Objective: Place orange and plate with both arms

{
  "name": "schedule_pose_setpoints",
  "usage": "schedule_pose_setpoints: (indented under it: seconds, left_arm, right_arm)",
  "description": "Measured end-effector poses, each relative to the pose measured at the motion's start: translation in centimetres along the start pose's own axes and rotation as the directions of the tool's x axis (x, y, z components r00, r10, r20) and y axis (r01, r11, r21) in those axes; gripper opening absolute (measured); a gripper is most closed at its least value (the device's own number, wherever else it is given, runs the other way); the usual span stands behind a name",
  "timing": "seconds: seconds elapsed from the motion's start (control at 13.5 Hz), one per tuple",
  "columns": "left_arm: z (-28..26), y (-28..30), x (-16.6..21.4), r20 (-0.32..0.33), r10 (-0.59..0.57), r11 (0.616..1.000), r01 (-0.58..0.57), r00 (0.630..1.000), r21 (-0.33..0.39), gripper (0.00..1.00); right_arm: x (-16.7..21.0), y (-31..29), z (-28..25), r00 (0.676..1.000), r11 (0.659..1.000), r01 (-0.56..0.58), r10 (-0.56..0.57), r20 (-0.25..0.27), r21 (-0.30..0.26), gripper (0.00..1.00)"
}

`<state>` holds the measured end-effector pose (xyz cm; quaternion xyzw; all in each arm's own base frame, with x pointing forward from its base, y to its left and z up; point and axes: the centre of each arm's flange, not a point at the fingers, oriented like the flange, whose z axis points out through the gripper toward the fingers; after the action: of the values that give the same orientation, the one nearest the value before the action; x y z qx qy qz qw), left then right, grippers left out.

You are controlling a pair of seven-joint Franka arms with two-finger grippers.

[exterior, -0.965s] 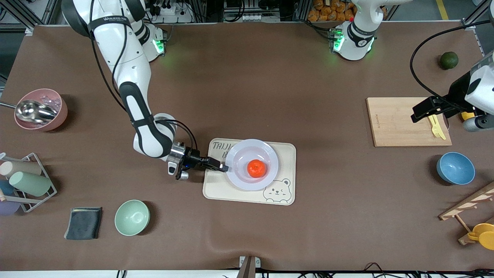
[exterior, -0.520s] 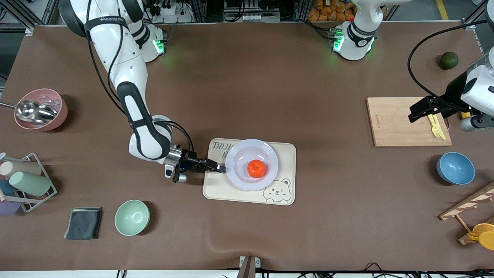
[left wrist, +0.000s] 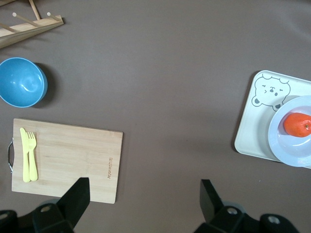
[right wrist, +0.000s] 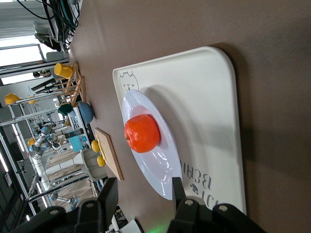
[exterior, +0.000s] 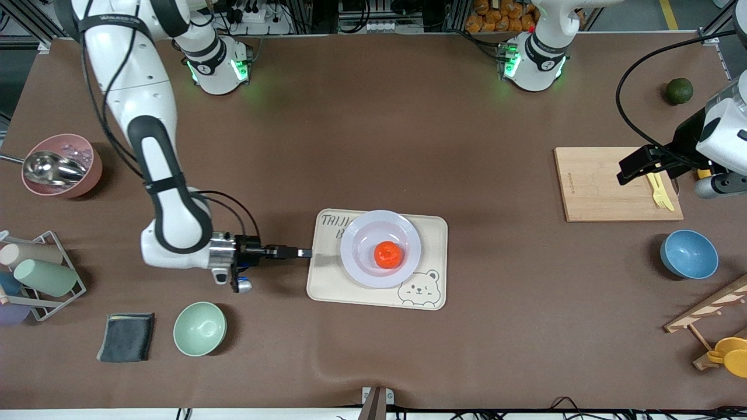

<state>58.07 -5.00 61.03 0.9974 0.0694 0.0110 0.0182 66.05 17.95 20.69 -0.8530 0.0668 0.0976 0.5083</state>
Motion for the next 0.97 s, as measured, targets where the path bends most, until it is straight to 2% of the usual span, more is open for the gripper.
schedule_pose_setpoints:
  seconds: [0.07,0.22,0.3,0.45,0.74,0.97]
  left_arm:
    - [0.0,0.0,0.0,0.000,0.000,1.000,0.000,1.000,0.000,1.00]
    - [0.0,0.0,0.0,0.000,0.000,1.000,0.000,1.000,0.000,1.00]
    - [0.0,0.0,0.0,-0.001,0.000,1.000,0.000,1.000,0.000,1.00]
    - [0.0,0.0,0.0,-0.002,0.000,1.000,0.000,1.000,0.000,1.00]
    - [-0.1,-0.2,0.1,-0.003,-0.003,1.000,0.003,1.000,-0.001,1.00]
    - [-0.2,-0.2,0.0,-0.004,-0.004,1.000,0.004,1.000,-0.001,1.00]
  right_arm:
    - [0.3,-0.2,-1.6,1.000,1.000,0.001,0.000,0.028,-0.030,0.53]
    - [1.0,-1.5,-4.8,0.997,0.995,-0.017,0.025,0.077,-0.099,0.70]
    - [1.2,-2.2,-6.5,0.995,0.992,-0.012,0.025,0.096,-0.126,0.82]
    - [1.7,-2.8,-11.2,0.993,0.987,0.002,0.018,0.121,-0.162,1.00]
    - [1.4,-1.6,-21.2,0.989,0.965,0.025,0.014,0.148,-0.260,1.00]
    - [1.3,-2.6,-25.9,0.991,0.911,0.068,-0.016,0.131,-0.407,1.00]
